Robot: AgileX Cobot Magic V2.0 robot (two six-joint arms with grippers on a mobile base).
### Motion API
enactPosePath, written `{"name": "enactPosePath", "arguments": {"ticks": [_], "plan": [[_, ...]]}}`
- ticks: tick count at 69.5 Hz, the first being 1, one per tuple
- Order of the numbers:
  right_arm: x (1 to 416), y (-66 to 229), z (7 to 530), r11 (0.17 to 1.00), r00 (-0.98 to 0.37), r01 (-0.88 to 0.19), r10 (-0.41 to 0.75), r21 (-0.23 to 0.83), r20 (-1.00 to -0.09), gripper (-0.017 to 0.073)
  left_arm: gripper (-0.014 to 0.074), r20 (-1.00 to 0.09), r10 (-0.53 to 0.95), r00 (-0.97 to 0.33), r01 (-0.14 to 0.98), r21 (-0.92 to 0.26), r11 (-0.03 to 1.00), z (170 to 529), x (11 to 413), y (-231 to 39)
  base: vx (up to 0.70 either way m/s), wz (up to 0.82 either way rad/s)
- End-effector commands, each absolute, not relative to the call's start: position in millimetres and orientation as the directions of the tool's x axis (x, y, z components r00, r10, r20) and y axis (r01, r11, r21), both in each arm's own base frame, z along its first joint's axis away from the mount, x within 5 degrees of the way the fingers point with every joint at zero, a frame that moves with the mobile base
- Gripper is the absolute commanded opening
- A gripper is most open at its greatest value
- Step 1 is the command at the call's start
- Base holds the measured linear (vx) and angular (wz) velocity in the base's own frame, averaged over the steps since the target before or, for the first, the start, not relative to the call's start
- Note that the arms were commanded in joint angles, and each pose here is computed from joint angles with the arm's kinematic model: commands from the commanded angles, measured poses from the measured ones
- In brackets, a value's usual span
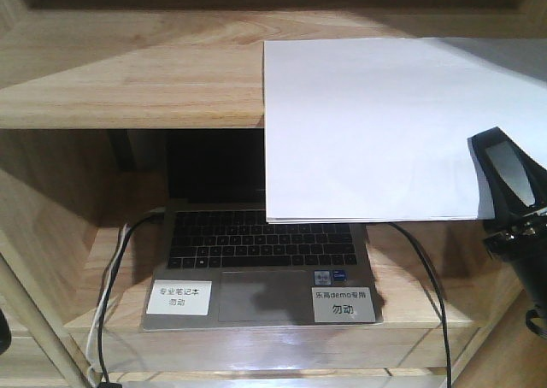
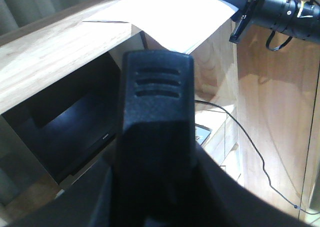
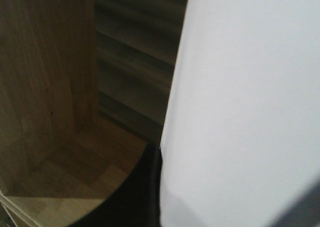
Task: Grab stapler and paper to desk for stapling
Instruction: 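Grip the paper edge with the right gripper and pull it off the shelf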
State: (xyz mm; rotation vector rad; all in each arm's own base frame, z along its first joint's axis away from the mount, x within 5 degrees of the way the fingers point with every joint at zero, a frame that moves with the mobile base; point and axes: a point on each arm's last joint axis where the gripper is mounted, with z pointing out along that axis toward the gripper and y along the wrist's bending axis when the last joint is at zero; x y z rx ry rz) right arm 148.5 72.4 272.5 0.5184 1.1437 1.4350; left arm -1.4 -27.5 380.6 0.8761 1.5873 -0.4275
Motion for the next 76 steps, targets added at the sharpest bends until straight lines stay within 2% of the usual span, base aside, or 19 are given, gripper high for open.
{"name": "enactPosePath", "arguments": {"ticks": [1,13,25,31,44,62,76], "plan": [[140,72,298,0.094,-0.176,-0.68,0.941,0.727,-0.287,-0.0007,-0.0006,-0.977,0.205,0.064,0.716,0.188,0.672,397,1,-28,0.0,0.0],[134,79,315,0.087,-0.187,-0.756,0.921,0.648,-0.342,-0.0007,-0.0006,-0.977,0.205,0.064,0.716,0.188,0.672,397,1,-28,0.0,0.0],[130,75,339,0.085,-0.138,-0.814,0.933,0.575,-0.333,-0.0007,-0.0006,-0.977,0.205,0.064,0.716,0.188,0.672,397,1,-28,0.0,0.0],[127,69,345,0.112,-0.103,-0.83,0.932,0.546,-0.347,-0.0007,-0.0006,-0.977,0.205,0.064,0.716,0.188,0.672,397,1,-28,0.0,0.0],[117,54,353,0.115,-0.1,-0.847,0.925,0.519,-0.368,-0.0007,-0.0006,-0.977,0.205,0.064,0.716,0.188,0.672,397,1,-28,0.0,0.0],[85,36,364,0.215,-0.008,-0.837,0.915,0.503,-0.404,-0.0007,-0.0006,-0.977,0.205,0.064,0.716,0.188,0.672,397,1,-28,0.0,0.0],[61,33,360,0.211,-0.011,-0.84,0.914,0.5,-0.406,-0.0007,-0.0006,-0.977,0.205,0.064,0.716,0.188,0.672,397,1,-28,0.0,0.0]]}}
